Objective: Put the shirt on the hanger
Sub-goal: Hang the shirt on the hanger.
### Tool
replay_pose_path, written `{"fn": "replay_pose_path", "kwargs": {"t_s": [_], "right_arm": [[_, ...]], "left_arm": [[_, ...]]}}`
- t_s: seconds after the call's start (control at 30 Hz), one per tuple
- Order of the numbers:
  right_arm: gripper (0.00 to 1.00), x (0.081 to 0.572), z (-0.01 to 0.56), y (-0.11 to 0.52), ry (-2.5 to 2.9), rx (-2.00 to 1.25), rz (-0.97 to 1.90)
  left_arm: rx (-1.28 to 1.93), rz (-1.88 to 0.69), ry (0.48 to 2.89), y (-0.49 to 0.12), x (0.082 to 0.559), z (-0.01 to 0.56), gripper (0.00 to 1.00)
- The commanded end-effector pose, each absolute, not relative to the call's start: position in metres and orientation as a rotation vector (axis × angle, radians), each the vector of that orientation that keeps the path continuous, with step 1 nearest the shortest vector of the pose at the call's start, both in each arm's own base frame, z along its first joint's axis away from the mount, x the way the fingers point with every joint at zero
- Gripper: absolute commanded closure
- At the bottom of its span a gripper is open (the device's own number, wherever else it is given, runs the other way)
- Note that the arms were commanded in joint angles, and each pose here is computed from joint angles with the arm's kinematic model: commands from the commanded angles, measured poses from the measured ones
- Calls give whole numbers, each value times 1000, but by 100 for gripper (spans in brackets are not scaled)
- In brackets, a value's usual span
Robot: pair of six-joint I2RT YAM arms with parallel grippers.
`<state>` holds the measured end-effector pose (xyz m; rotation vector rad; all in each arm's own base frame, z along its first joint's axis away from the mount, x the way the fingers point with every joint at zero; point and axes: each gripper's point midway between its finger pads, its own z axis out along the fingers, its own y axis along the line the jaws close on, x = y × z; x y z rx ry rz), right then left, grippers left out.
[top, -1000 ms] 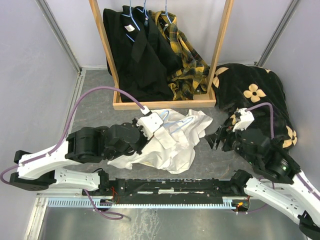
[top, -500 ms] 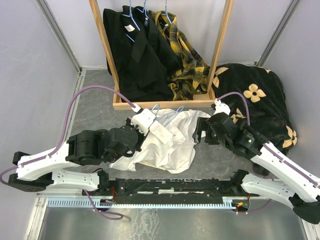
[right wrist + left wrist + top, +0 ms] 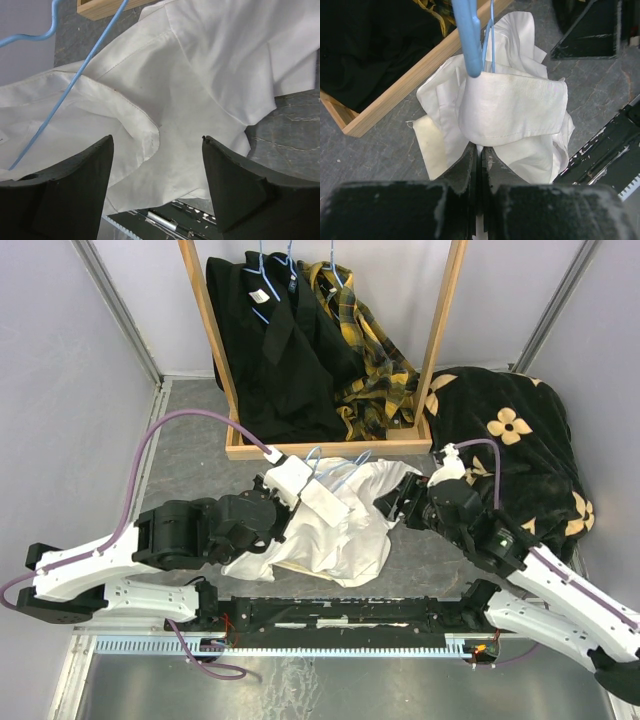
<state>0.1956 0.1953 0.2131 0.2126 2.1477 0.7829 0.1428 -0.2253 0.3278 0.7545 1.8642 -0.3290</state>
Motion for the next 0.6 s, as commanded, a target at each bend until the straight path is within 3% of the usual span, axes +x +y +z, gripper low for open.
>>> {"fn": "replay_pose_path", "kwargs": {"t_s": [0.0,0.37,0.57], "right_arm": [[19,204,218,225,2123,226,926],[30,202,161,249,2295,222,930],[44,203,158,256,2273,274,997]], "left_arm": [[719,-427,1809,-239,142,354,97],[712,-427,1809,-237,142,357,97],[718,-421,1810,-237,142,356,97]]}}
